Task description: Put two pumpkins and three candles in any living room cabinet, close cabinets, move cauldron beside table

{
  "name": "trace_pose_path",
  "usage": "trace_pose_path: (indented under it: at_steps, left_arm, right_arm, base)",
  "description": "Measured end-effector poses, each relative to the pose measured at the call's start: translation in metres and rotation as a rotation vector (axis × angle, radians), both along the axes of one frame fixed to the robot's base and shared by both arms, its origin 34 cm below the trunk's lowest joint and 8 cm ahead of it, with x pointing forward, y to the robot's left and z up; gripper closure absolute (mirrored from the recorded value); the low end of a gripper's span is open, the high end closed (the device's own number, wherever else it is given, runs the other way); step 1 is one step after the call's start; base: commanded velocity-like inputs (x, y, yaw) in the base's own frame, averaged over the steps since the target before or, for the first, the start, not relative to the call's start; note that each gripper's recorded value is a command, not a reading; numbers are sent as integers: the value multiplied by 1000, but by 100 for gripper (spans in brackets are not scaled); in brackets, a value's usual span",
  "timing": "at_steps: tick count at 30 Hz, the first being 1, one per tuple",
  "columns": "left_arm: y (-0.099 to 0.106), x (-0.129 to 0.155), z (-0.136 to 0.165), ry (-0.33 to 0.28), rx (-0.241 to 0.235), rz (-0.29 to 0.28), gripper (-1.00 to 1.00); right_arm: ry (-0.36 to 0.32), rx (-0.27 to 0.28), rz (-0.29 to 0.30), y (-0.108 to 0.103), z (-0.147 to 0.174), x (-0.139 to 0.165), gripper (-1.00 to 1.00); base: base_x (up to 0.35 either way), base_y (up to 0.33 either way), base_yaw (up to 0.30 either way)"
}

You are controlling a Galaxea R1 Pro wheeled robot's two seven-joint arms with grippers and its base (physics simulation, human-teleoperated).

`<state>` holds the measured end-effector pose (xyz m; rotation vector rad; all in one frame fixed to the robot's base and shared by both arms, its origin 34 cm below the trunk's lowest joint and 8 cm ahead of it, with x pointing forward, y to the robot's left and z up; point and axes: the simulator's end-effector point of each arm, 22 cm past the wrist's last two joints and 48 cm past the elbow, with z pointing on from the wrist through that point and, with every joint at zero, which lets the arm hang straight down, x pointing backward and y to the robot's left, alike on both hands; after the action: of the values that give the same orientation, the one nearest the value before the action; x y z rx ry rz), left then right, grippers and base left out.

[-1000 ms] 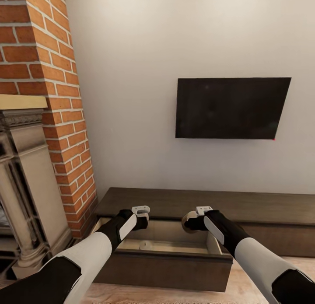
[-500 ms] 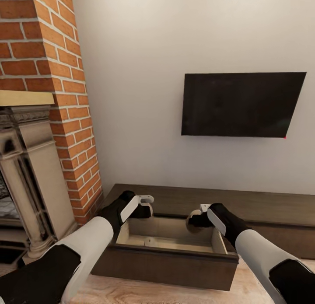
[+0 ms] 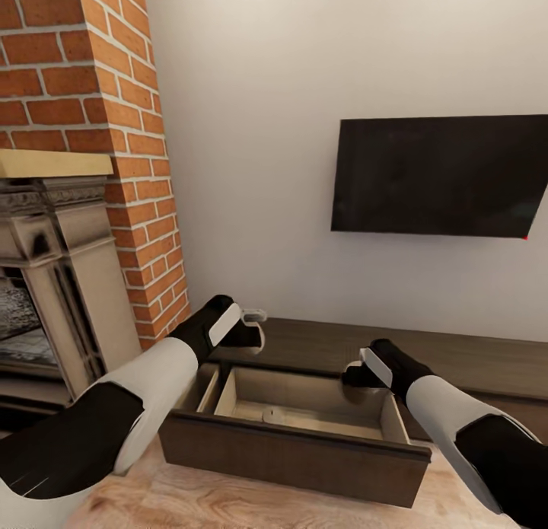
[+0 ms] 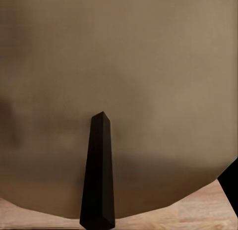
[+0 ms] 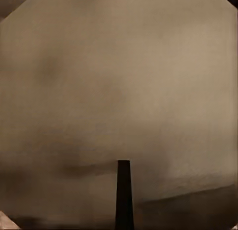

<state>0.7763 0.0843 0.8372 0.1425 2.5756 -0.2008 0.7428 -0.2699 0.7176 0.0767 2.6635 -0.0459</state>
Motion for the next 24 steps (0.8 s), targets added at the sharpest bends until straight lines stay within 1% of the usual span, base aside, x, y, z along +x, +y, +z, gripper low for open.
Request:
trace_pose_path:
  at_steps: [1, 3, 5, 6, 7, 8, 10, 13, 16, 18, 20, 21, 22, 23, 24]
  left_arm:
    - [1, 0, -1, 3, 3, 1, 100]
    - [3, 0, -5, 9, 10, 3, 100]
    - [4, 0, -8, 9, 20, 3, 100]
    - [5, 1, -10, 1, 31, 2, 100]
    - [5, 6, -10, -25, 39, 5, 100]
    - [6, 8, -10, -36, 39, 9, 100]
    - [7, 18, -8, -85, 33, 27, 100]
    - [12, 26, -12, -123, 35, 51, 100]
    - [14, 33, -11, -161, 36, 63, 100]
    - [13, 39, -9, -189, 26, 65, 100]
    - [11, 41, -9, -200, 20, 62, 100]
    - [8, 41, -10, -201, 8, 57, 100]
    - [0, 41, -10, -201, -24, 39, 100]
    - [-15, 39, -8, -195, -85, 0, 100]
    - [-16, 39, -9, -195, -80, -11, 100]
  right_arm:
    - [3, -16, -6, -1, -1, 0, 100]
    - [7, -39, -20, 7, -2, -1, 100]
    - [11, -37, -20, 18, -4, -1, 100]
    - [15, -25, -19, 27, -5, -2, 100]
    - [16, -17, -17, 33, -6, -2, 100]
    - [18, -25, -13, 32, -7, -2, 100]
    - [21, -19, -13, 36, -9, -3, 100]
    - [24, -19, -10, 38, -11, -2, 100]
    - [27, -19, -11, 38, -13, -2, 100]
    - [30, -20, -11, 37, -15, -2, 100]
    - [33, -16, -12, 38, -17, -2, 100]
    - [34, -18, -11, 37, -17, -2, 100]
    - [36, -13, -12, 38, -18, -2, 100]
    - [37, -8, -15, 38, -19, -3, 100]
    - [39, -10, -14, 37, -20, -3, 100]
  base:
    - [0, 0, 137]
    - [0, 0, 137]
    - [0, 0, 137]
    - [0, 0, 137]
    - [0, 0, 137]
    - [0, 0, 137]
    - [0, 0, 137]
    - [0, 0, 137]
    - [0, 0, 137]
    - [0, 0, 128]
    - [0, 0, 13]
    - [0, 0, -98]
    - [0, 0, -167]
    - [0, 0, -173]
    - [0, 0, -183]
